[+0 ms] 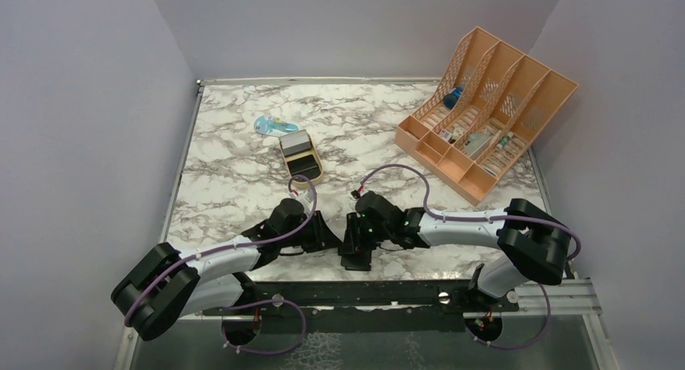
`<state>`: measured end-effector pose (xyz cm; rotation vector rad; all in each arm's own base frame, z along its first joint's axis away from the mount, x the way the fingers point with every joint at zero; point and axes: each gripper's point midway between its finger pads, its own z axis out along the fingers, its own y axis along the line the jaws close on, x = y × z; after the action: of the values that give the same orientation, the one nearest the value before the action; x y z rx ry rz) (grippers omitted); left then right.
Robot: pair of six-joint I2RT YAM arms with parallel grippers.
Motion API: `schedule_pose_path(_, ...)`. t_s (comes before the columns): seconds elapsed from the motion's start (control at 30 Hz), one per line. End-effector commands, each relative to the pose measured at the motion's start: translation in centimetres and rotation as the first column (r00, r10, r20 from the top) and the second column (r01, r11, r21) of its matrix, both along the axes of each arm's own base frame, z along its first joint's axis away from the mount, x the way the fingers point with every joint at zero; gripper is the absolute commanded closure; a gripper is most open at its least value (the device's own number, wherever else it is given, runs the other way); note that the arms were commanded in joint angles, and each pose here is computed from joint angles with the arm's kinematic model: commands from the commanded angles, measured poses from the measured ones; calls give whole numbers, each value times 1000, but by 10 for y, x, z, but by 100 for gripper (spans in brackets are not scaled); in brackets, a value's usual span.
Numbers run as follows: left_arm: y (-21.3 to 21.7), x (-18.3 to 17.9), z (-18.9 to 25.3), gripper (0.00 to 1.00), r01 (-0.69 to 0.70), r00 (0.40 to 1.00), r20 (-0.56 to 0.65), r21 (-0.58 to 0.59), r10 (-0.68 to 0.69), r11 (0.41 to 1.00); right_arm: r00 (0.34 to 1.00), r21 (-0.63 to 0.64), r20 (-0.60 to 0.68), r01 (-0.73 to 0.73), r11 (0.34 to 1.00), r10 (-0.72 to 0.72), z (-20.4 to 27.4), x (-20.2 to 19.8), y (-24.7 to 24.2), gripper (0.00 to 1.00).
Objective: Put the credit cards into the card holder
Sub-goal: Close the card holder at the center of the board.
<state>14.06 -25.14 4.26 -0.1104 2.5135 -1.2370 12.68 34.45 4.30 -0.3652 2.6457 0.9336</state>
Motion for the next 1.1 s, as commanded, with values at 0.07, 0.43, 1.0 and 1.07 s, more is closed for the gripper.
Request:
schedule_pose_path(0.07,2,4,0,76,-24,999,26,-4,24,1000,999,30,25,20,999,-21,13,6,6,67)
schedule_pose_path(0.43,3,4,-1,76,-30,999,24,0,30,1000,999,46,33,31,998,-33,19,6,4,67)
schedule_pose_path(1.0,2,4,1,77,-25,999,26,-6,25,1000,998,25,40,51,998,-52,12,9,0,81)
schedule_pose_path(1.07,1,4,1,78,-24,999,26,-7,24,1000,998,26,38,51,998,-52,12,9,1,81)
